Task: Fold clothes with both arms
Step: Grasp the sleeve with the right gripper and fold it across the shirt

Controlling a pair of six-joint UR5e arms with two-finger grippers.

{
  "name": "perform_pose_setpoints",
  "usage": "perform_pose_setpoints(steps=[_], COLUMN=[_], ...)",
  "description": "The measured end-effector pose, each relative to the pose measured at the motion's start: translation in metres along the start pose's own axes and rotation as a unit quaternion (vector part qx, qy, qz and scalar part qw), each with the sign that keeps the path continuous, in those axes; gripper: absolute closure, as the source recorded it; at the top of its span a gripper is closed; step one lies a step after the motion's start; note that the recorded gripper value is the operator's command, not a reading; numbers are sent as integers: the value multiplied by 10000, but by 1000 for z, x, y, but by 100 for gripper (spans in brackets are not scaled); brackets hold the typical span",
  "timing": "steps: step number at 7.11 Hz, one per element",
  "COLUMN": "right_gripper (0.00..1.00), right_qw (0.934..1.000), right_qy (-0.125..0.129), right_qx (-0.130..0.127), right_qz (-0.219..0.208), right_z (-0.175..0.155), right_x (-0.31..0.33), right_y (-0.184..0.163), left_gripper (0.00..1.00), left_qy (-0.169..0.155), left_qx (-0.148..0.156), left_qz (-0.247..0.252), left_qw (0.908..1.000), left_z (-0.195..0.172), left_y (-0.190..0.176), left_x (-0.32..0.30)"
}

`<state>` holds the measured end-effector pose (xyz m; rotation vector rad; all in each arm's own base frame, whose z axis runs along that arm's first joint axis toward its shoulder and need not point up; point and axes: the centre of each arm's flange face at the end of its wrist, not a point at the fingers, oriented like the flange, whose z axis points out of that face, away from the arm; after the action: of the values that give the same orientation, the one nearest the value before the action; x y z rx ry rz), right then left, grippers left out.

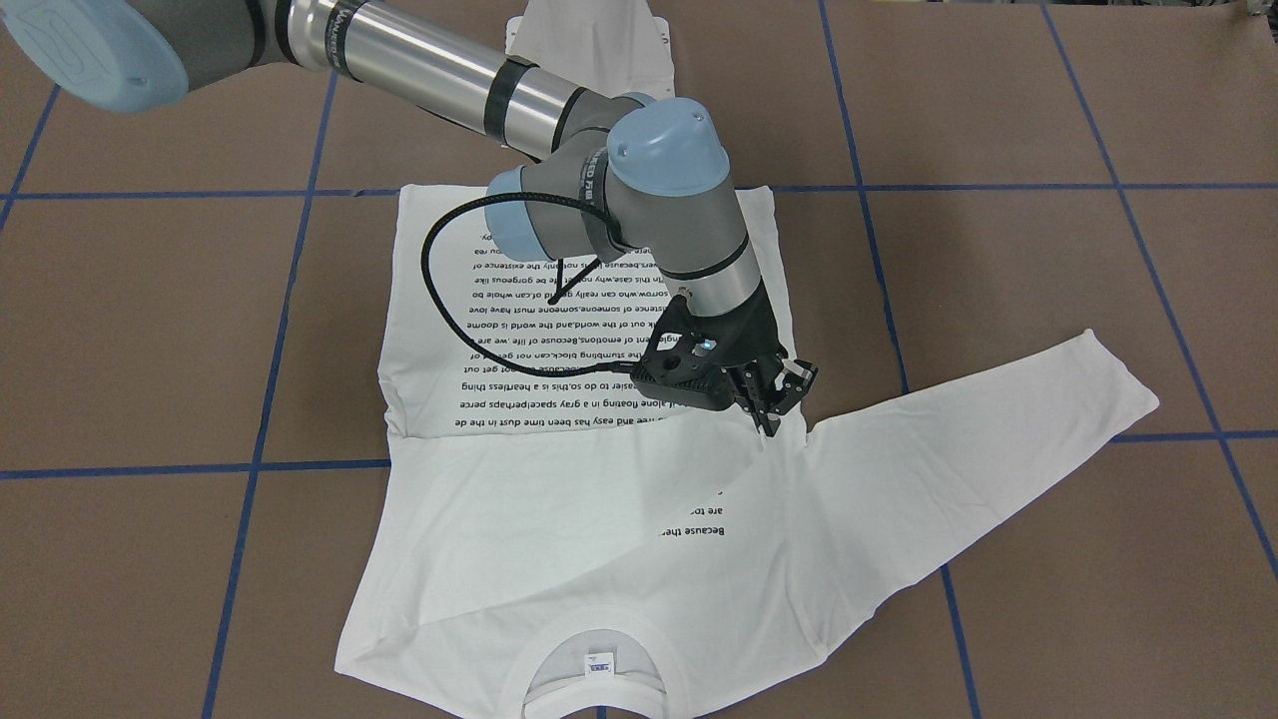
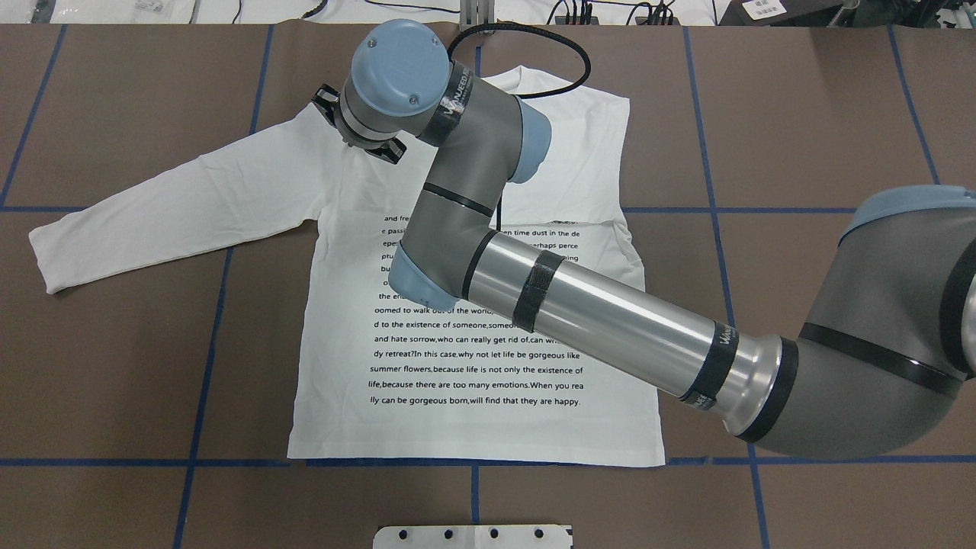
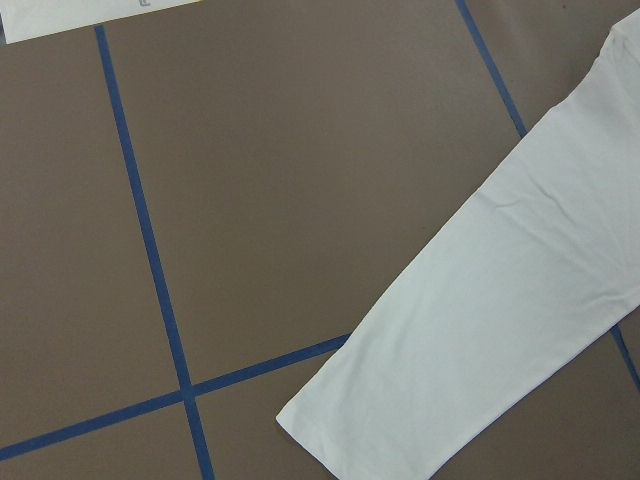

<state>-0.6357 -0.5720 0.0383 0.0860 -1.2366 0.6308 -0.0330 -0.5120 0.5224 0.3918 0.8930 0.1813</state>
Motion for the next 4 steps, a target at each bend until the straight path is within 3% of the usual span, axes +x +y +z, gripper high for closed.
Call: perform_pose_setpoints(steps=[1,2,4], right_gripper=[100,92,54], right_qw=[10000,9999,9998], right_qy=[-67,-110,-115], right_qx=[54,83,138], right_qz=[-14,-27,-50], right_z=[2,3,9], right_x=[-2,-6,-10], right_y=[2,6,16], left_gripper=[0,0,1], left_qy=[2,5,3], left_qx=[-8,-11,-12], left_qz=[-6,-6,-6], left_qw=[10000,10000,10000], left_z=[1,1,2], left_y=[0,0,0], left_x=[-1,-1,-2])
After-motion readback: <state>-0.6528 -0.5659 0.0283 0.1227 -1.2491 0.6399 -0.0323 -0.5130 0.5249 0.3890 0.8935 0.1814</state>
